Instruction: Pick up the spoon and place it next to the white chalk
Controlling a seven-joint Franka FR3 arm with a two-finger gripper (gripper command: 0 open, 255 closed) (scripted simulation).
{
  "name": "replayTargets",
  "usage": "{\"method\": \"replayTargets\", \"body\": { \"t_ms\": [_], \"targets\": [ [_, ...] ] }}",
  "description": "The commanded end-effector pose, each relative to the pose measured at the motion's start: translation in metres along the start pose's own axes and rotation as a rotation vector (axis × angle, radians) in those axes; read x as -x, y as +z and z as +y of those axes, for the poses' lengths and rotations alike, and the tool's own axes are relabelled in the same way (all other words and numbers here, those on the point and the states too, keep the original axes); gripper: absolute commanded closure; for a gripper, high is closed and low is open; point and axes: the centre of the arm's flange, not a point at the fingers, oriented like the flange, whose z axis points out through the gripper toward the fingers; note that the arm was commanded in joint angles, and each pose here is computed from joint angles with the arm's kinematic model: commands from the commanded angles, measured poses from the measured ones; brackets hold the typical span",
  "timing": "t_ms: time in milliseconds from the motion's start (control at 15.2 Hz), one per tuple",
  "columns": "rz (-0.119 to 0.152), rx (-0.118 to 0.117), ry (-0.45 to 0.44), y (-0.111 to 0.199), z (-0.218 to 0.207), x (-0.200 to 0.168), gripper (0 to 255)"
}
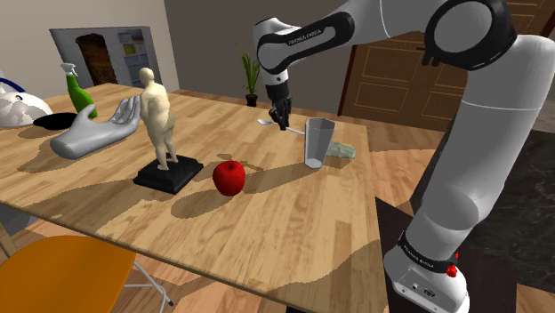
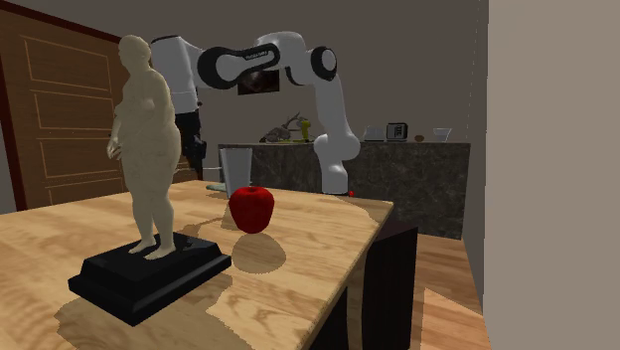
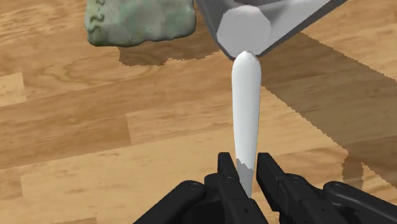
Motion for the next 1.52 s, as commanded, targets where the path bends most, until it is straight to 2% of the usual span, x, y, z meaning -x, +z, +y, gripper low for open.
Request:
{"method": "replayTargets", "body": {
  "t_ms": [0, 924, 1452],
  "targets": [
    [0.0, 0.001, -0.001, 0.006, 0.025, -0.002, 255],
    [0.0, 0.001, -0.001, 0.025, 0.208, -0.018, 255],
    [0.0, 0.001, -0.001, 0.066, 0.203, -0.028, 255]
  ]
}}
